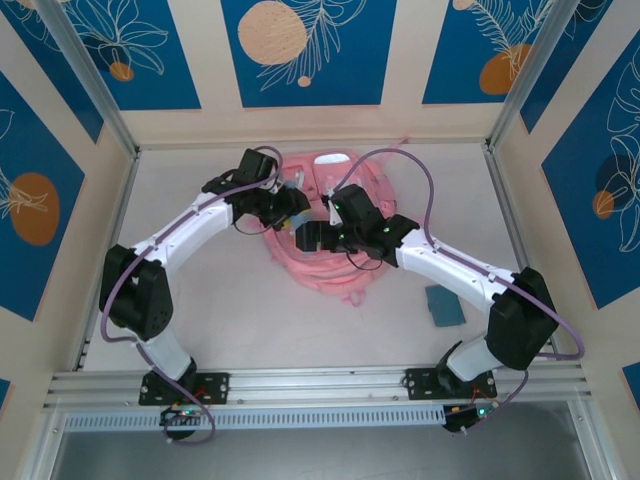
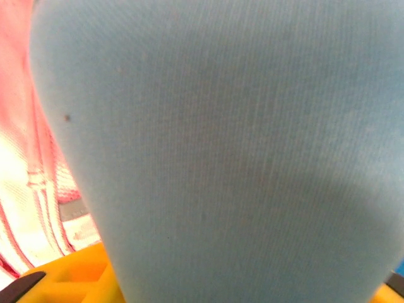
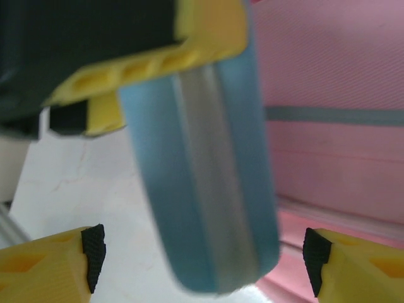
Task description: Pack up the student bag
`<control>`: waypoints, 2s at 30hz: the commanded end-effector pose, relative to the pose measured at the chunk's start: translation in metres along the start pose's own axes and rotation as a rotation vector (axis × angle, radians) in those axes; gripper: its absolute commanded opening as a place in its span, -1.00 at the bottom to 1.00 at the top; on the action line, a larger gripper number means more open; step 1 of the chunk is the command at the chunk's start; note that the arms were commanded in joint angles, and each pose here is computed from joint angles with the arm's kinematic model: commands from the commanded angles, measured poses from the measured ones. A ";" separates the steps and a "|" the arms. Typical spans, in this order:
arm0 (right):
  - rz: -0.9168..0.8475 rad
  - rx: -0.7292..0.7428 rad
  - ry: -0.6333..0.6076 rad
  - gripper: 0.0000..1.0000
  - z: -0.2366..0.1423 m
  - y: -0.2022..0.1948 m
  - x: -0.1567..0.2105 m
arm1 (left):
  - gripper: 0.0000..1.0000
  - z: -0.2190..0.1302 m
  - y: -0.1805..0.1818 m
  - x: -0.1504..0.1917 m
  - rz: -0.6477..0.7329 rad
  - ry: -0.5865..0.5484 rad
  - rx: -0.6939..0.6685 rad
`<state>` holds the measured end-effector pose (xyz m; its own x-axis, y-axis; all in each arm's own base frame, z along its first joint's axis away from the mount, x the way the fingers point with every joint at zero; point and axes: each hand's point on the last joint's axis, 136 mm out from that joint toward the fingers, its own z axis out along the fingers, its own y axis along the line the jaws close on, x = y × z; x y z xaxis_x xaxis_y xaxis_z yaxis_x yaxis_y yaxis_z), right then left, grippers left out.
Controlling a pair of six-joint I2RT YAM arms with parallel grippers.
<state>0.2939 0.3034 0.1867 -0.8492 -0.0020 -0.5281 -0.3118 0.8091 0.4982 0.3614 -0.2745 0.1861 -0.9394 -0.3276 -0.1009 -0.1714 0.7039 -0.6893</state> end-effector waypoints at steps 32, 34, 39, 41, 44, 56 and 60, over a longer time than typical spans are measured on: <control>0.330 0.011 -0.072 -0.14 -0.075 -0.117 -0.025 | 0.68 -0.024 -0.027 0.031 0.628 0.058 -0.145; 0.380 0.041 -0.085 -0.13 -0.088 -0.133 -0.026 | 0.61 -0.014 -0.022 0.036 0.746 0.079 -0.238; 0.487 0.064 -0.124 -0.13 -0.110 -0.158 -0.026 | 0.48 0.014 -0.024 0.049 1.026 0.131 -0.349; 0.510 0.066 -0.139 -0.13 -0.116 -0.164 -0.026 | 0.47 0.023 -0.028 0.057 1.116 0.177 -0.345; 0.531 0.064 -0.147 -0.13 -0.121 -0.167 -0.025 | 0.47 0.037 -0.027 0.066 1.227 0.248 -0.362; 0.581 0.050 -0.146 -0.11 -0.126 -0.168 -0.020 | 0.38 0.082 0.004 0.051 1.426 0.377 -0.506; 0.588 0.051 -0.149 -0.10 -0.126 -0.168 -0.020 | 0.36 0.092 0.012 0.044 1.443 0.394 -0.557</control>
<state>0.3158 0.0920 0.1965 -0.8011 0.5253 -0.2870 0.2117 0.6972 0.6849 0.3400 -0.3443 0.1099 -0.4428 0.8710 -0.2128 0.8740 0.4723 0.1144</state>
